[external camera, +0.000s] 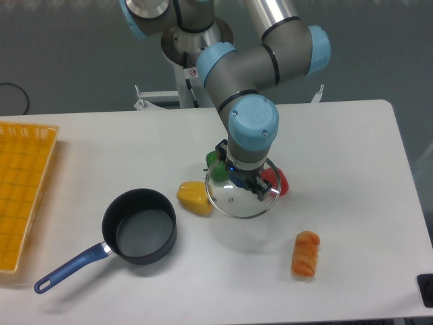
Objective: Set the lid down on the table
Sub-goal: 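Lift the glass lid with the gripper off the peppers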
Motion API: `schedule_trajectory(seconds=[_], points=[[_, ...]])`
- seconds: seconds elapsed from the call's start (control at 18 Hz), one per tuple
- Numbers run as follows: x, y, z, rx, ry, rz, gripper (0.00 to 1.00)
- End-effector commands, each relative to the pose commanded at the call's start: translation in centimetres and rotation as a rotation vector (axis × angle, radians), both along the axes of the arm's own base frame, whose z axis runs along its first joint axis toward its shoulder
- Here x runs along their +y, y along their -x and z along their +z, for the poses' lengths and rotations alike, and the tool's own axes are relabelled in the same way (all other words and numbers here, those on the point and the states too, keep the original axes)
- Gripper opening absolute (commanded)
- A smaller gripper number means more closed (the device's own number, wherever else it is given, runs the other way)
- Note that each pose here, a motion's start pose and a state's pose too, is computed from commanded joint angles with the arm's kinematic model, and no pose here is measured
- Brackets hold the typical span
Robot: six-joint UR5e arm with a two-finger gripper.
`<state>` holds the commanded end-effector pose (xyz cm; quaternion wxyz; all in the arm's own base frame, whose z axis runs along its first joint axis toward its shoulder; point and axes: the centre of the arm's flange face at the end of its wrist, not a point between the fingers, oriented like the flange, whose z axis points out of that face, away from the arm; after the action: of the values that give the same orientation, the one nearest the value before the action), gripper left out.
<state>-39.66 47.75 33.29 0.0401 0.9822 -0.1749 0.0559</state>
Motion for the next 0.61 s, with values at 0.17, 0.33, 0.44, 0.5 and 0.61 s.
schedule_trajectory(seconds=[0.17,0.33,0.44,0.5,0.61], points=[[-0.6,0.5,-0.2,-0.004,0.001,0.003,0.59],[-1.2,1.3,-0.2,-0.003,-0.004,0.016,0.59],[-2.3,2.4,-0.2,-0.01,-0.009,-0.008,0.59],[-2.8,3.0,-0.2,-0.014,-0.013,-0.024,0.59],[-3.8,4.0,-0.2,-0.014,-0.019,-0.029,0.59]])
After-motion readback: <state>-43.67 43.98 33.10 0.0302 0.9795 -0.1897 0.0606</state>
